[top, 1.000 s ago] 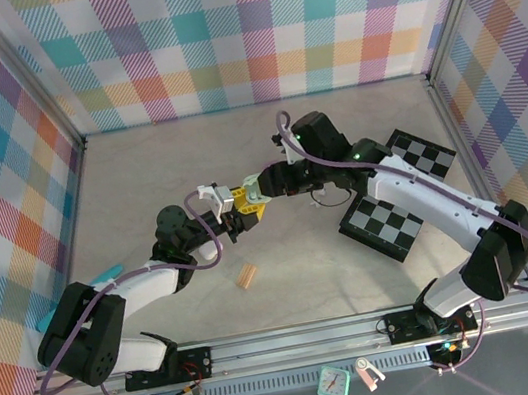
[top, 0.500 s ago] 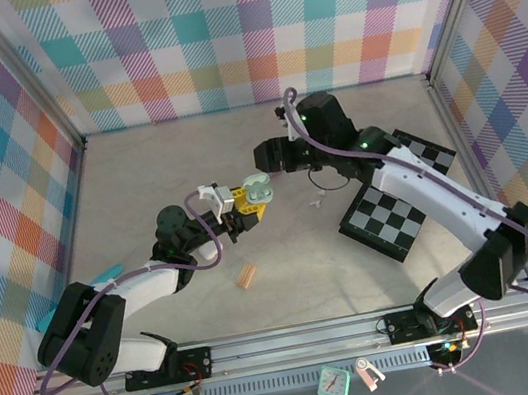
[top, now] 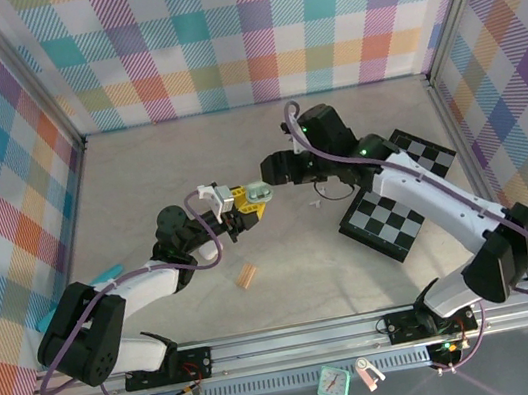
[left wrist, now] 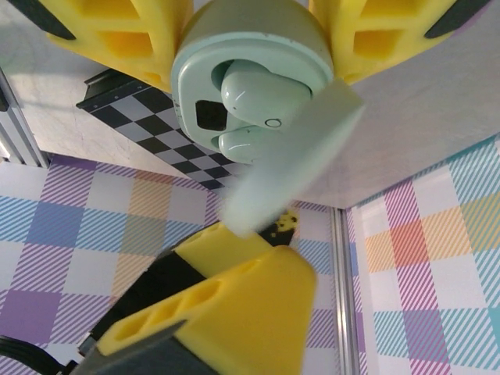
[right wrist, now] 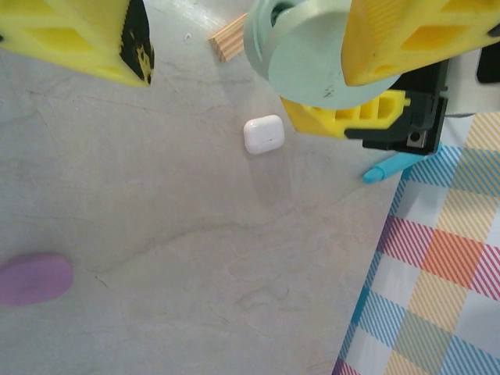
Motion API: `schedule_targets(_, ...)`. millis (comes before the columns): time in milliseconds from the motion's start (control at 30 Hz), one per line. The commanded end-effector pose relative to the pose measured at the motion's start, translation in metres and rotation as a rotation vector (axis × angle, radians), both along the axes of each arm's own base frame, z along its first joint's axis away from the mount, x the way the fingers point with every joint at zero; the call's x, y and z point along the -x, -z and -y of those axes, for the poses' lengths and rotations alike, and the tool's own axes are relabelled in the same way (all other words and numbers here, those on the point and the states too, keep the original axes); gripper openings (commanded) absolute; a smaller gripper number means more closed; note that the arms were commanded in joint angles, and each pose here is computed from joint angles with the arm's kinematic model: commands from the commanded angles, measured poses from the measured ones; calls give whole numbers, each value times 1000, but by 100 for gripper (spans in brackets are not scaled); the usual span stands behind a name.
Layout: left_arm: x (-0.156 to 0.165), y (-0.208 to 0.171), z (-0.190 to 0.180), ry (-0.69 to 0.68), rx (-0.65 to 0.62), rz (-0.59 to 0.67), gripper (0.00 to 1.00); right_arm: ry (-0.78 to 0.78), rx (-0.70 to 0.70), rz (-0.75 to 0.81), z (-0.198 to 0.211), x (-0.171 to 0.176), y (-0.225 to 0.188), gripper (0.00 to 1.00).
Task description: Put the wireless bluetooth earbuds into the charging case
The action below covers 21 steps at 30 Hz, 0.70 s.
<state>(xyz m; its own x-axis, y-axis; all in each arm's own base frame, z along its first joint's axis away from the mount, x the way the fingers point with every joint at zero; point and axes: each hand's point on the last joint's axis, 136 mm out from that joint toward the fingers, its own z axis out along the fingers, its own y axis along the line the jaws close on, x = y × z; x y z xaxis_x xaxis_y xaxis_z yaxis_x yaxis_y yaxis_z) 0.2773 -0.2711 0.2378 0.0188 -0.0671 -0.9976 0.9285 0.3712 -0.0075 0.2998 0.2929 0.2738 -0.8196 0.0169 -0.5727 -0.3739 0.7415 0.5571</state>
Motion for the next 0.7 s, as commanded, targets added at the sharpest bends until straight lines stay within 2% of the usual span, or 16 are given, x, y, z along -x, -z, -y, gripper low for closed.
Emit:
schedule_targets(0,1,-32,4,14,62,93,25,-3,-34,22,5,7,-12,66)
schedule_targets(133,2,-33,5,16,63,96,25,-23,-92,24,-1,11,-22,68)
schedule_targets(300,2,-40,3,4,86,105,25,-72,-252,-48,-15,16,-29,79)
schedule_targets(400,-1,-43,1,-15,96,109,25,-117,-376,-113,-23,23,-34,81)
schedule_targets(567,-3,-50,-1,-35,120,125,25,-122,-411,-204,-23,34,-21,81)
schedule_targets(667,-4,-53,-1,-38,129,131,25,-159,-478,-232,-28,40,-20,81)
